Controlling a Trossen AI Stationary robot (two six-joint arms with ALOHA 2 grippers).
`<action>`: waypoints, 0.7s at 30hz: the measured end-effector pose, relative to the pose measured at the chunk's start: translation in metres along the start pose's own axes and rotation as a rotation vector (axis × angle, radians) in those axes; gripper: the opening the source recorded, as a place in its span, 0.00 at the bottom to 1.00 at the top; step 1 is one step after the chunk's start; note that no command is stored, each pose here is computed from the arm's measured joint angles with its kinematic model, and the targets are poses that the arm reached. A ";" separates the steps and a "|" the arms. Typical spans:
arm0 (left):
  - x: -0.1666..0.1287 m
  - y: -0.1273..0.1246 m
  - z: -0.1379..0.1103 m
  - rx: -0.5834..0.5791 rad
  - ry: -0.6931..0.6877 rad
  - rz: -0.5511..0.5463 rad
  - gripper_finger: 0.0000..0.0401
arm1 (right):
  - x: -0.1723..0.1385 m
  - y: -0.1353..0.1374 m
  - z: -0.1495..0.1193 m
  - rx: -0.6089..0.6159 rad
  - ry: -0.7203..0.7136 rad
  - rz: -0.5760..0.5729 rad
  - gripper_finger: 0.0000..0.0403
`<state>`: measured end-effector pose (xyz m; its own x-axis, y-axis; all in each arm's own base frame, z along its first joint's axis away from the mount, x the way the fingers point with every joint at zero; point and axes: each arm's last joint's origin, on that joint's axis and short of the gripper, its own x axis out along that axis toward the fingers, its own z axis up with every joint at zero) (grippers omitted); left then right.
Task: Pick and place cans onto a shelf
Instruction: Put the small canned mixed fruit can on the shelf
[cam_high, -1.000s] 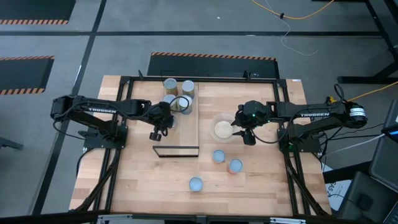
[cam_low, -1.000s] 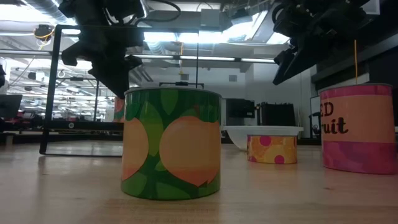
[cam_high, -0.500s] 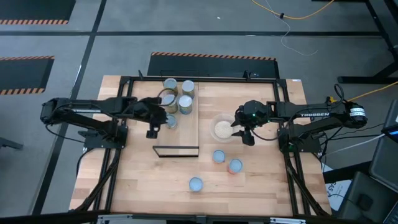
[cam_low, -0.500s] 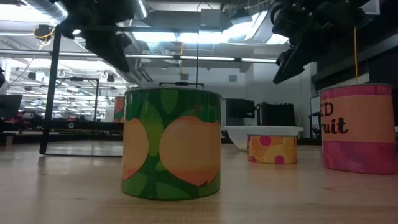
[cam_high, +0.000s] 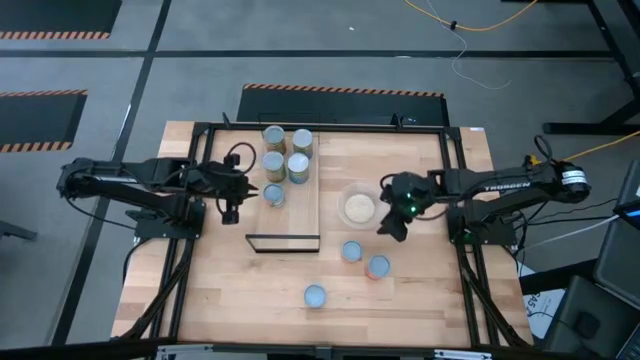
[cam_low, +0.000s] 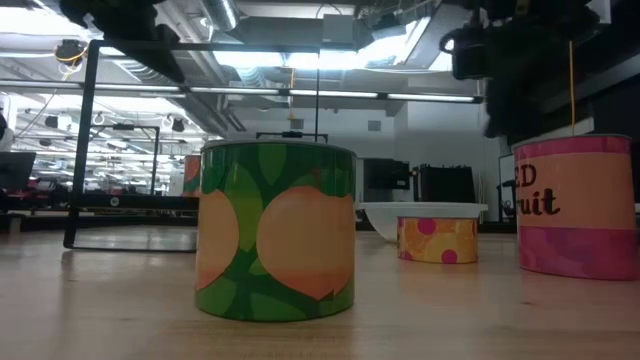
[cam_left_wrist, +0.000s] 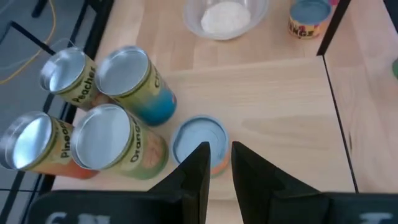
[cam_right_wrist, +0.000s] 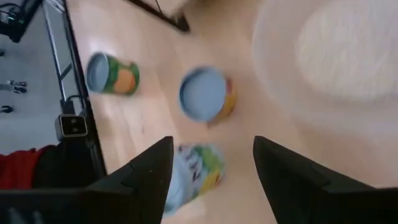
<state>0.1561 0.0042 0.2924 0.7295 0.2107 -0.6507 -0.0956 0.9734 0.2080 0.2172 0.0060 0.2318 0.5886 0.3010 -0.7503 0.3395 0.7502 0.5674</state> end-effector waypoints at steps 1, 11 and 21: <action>0.000 -0.001 0.000 0.003 -0.001 -0.001 0.14 | 0.001 0.003 -0.004 0.025 0.019 -0.002 0.56; -0.001 -0.005 0.000 0.023 -0.006 -0.022 0.14 | 0.010 0.026 -0.033 0.187 0.049 -0.086 0.56; -0.001 -0.005 0.000 0.023 -0.006 -0.022 0.14 | 0.024 0.037 -0.055 0.213 0.110 -0.159 0.56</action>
<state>0.1560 -0.0012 0.2923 0.7352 0.1889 -0.6510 -0.0645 0.9755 0.2102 0.2035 0.0737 0.2165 0.4366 0.2605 -0.8611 0.5742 0.6562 0.4896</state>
